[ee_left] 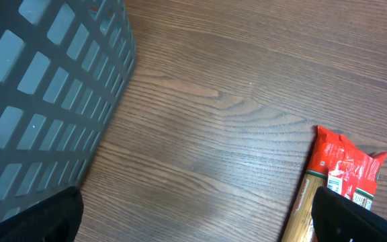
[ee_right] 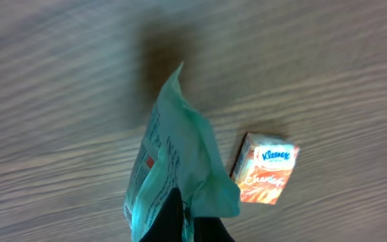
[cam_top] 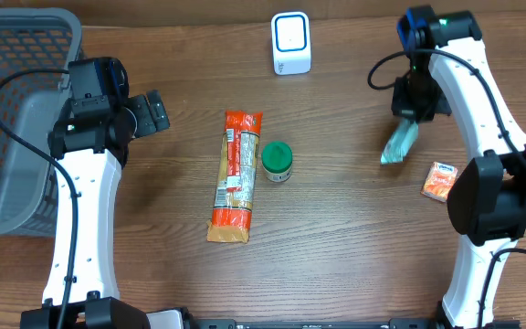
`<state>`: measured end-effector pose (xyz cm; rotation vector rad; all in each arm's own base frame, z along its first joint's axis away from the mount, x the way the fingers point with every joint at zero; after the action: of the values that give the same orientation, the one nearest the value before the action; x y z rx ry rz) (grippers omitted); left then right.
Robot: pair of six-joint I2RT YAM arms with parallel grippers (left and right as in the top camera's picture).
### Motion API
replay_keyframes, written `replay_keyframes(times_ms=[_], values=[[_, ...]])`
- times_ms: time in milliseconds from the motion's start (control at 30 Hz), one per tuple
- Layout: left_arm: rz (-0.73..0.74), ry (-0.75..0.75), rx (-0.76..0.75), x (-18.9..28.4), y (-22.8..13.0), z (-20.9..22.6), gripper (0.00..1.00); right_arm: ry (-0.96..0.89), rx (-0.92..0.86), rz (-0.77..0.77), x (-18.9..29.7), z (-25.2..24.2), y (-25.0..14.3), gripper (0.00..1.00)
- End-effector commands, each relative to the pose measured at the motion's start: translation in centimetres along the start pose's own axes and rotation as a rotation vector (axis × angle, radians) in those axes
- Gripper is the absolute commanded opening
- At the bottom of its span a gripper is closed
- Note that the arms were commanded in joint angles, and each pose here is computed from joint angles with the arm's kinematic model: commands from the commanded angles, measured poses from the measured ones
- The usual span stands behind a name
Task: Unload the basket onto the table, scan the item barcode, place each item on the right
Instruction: 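Move the snack bar right and release it beside the tissue pack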
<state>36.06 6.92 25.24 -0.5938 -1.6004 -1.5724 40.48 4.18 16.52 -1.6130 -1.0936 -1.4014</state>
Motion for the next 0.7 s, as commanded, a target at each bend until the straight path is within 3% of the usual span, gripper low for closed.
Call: replay_keyframes(times_ms=[0, 167, 233, 367, 400, 667], values=[[-0.004, 0.007, -0.016, -0.1, 0.3, 0.1, 1.00, 0.006, -0.003, 0.069, -2.2, 0.0, -1.2, 0.04], [-0.004, 0.007, -0.016, -0.1, 0.3, 0.1, 1.00, -0.079, 0.012, 0.096, -5.4, -0.9, -2.1, 0.04], [-0.004, 0.007, -0.016, -0.2, 0.3, 0.2, 1.00, -0.118, 0.013, 0.091, -5.6, -1.4, -2.1, 0.12], [-0.003, 0.007, -0.016, -0.1, 0.3, 0.1, 1.00, -0.178, 0.020, 0.065, -5.3, -2.1, -1.9, 0.50], [-0.004, 0.007, -0.016, -0.2, 0.3, 0.2, 1.00, -0.192, 0.021, 0.059, -5.2, -2.3, -1.8, 0.54], [-0.004, 0.007, -0.016, -0.1, 0.3, 0.1, 1.00, -0.096, 0.032, 0.106, -2.3, -0.8, -2.6, 0.57]])
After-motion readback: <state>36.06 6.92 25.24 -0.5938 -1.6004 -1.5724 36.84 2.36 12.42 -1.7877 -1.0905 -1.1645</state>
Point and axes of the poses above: each gripper's point midway between its finger pads, its own x axis back along the fingers, its own z axis along the line the jaws close on, y = z × x, the point moved 5 cm from there along x, back along the fingers, and after that the axes turned 9 degrees about -x, right-handed, at the moved point
